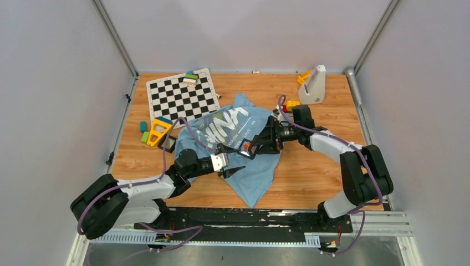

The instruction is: Remove the brooch from the garment

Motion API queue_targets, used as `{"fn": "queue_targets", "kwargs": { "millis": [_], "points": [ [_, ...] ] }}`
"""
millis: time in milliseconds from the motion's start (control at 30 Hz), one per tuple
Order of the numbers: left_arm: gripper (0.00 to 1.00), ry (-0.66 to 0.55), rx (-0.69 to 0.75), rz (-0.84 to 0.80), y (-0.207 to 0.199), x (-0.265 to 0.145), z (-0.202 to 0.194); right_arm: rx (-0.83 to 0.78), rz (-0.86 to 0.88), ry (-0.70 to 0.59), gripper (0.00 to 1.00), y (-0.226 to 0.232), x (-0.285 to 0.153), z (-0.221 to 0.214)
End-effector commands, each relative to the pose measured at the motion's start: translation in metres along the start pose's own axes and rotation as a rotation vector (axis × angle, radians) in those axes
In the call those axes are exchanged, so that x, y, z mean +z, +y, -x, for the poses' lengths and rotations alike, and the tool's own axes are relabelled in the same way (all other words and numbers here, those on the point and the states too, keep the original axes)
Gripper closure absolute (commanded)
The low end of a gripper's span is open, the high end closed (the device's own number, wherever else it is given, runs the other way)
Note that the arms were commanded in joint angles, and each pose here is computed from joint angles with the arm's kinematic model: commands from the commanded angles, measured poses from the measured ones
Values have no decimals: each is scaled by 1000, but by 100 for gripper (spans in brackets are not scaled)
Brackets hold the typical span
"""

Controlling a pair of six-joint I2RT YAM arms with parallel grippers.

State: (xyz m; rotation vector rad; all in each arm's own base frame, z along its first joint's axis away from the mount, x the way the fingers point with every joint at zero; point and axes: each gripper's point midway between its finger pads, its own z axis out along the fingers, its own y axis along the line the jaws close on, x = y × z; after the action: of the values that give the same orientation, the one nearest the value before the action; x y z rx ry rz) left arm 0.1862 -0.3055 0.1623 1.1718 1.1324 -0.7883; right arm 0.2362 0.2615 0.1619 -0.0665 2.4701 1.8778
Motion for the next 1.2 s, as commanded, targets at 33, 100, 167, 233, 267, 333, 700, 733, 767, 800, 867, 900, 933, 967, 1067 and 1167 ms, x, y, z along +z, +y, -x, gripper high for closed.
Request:
{"fn": "queue_targets", "kwargs": {
  "millis": [33,100,167,233,267,333,700,733,767,800,867,900,933,967,1067,1167],
  "points": [
    [26,-31,-63,99,21,3,18,10,-81,-152,74,-20,-26,24],
    [25,-30,-69,105,21,3,17,35,-109,-207,73,-31,-39,27],
    [25,-31,-75,101,20,4,17,60,-135,-258,73,-41,-53,27],
    [24,-30,-108,119,22,5,15,85,-150,-308,73,-52,-67,27],
    [24,-30,-123,134,25,5,14,93,-157,-333,73,-57,-74,26],
    [23,-28,-167,164,29,6,13,120,-180,-382,73,-69,-86,24],
    [11,25,-241,273,46,-4,17,281,-274,-647,73,-129,-147,25],
    [11,29,-254,278,46,-4,16,293,-281,-666,73,-132,-151,25],
    [11,30,-258,278,46,-4,16,311,-291,-693,73,-137,-157,26],
    [11,33,-267,280,46,-4,16,325,-298,-718,74,-140,-162,27],
    [11,46,-284,284,46,-3,13,357,-329,-775,73,-148,-175,30],
    [11,50,-288,287,47,-3,13,374,-345,-798,73,-152,-180,31],
    [11,59,-297,289,47,-2,12,387,-360,-818,72,-156,-185,33],
    [11,59,-298,292,48,-2,13,403,-373,-833,70,-159,-188,34],
    [11,70,-326,344,55,-5,10,442,-416,-872,59,-166,-195,38],
    [5,88,-366,417,66,-9,10,479,-465,-919,38,-171,-205,43]
  ]
}}
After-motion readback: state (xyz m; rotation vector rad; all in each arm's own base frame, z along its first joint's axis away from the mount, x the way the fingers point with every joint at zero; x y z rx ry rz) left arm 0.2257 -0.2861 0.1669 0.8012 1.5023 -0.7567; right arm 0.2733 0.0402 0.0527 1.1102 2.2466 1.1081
